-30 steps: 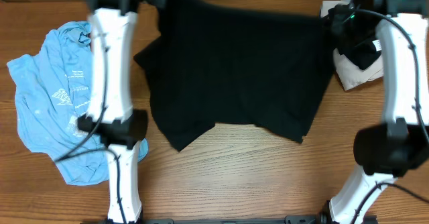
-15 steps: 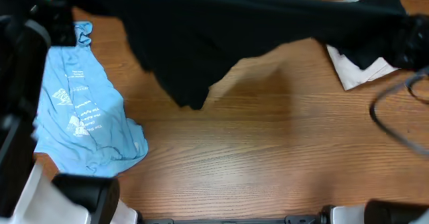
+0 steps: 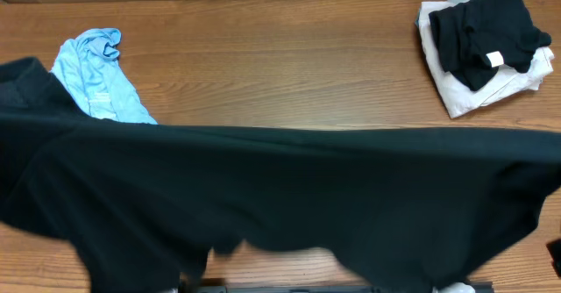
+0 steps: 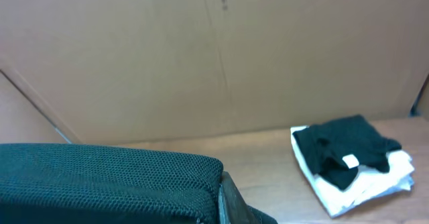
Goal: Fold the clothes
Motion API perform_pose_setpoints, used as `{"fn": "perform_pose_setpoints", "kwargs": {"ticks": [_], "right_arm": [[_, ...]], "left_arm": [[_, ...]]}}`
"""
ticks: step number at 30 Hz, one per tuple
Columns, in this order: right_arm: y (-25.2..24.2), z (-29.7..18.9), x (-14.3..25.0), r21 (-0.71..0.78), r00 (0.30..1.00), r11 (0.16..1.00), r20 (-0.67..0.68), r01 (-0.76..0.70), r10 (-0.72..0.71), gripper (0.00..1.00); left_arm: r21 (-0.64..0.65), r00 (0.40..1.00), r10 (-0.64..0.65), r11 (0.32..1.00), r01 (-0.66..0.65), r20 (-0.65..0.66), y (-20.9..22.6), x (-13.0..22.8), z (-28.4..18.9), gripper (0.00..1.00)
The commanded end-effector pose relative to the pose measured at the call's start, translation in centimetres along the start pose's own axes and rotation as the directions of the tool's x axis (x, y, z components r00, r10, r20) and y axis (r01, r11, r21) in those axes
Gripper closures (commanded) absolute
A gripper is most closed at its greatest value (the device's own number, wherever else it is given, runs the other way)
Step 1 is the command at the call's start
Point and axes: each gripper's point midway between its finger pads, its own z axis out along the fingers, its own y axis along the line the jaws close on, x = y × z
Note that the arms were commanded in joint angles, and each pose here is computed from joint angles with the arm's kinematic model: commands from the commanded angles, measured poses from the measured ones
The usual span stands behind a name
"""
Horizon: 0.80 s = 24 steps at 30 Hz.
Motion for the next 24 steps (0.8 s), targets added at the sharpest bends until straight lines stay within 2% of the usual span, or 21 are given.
{"fn": "perform_pose_setpoints", "kwargs": {"ticks": [1, 5, 8, 9, 10, 14, 18, 21, 24], "right_arm": [[-3.2, 6.0, 2.0, 0.11, 0.984, 0.993, -0.173, -0.033, 0.052, 0.96], [-4.8, 11.5, 5.5, 0.115, 0.927, 0.993, -0.366, -0.038, 0.078, 0.96], [-5.9, 16.3, 8.7, 0.097, 0.854, 0.994, -0.513, -0.043, 0.087, 0.96], [-6.8, 18.8, 10.5, 0.098, 0.809, 0.994, -0.58, -0.05, 0.098, 0.96], [-7.1, 19.6, 11.2, 0.097, 0.792, 0.994, -0.602, -0.051, 0.1, 0.96], [-9.5, 26.2, 17.3, 0.108, 0.652, 0.991, -0.747, -0.077, 0.132, 0.96], [-12.4, 32.5, 24.0, 0.144, 0.532, 0.984, -0.828, -0.101, 0.176, 0.96], [-14.5, 37.4, 28.3, 0.154, 0.502, 0.982, -0.845, -0.106, 0.187, 0.96], [-16.0, 41.8, 31.5, 0.142, 0.519, 0.983, -0.836, -0.114, 0.181, 0.96]], "left_arm": [[-0.122, 0.985, 0.066, 0.989, -0.085, -0.157, 0.1, 3.0, 4.9, 0.96], [-0.104, 0.938, 0.145, 0.977, -0.186, -0.314, -1.7, 7.1, 9.3, 0.96], [-0.051, 0.87, 0.206, 0.965, -0.255, -0.447, -3.8, 11.5, 13.2, 0.96], [-0.02, 0.825, 0.238, 0.957, -0.289, -0.513, -4.9, 14.2, 15.2, 0.96], [-0.008, 0.807, 0.25, 0.954, -0.3, -0.535, -5.3, 15.1, 15.9, 0.96], [0.093, 0.652, 0.328, 0.925, -0.369, -0.684, -8.3, 23.1, 20.8, 0.96], [0.198, 0.499, 0.388, 0.899, -0.391, -0.774, -11.5, 31.5, 25.2, 0.96], [0.242, 0.418, 0.413, 0.883, -0.403, -0.809, -13.5, 37.5, 28.4, 0.96], [0.265, 0.375, 0.424, 0.875, -0.406, -0.824, -15.5, 43.4, 31.3, 0.96]]}}
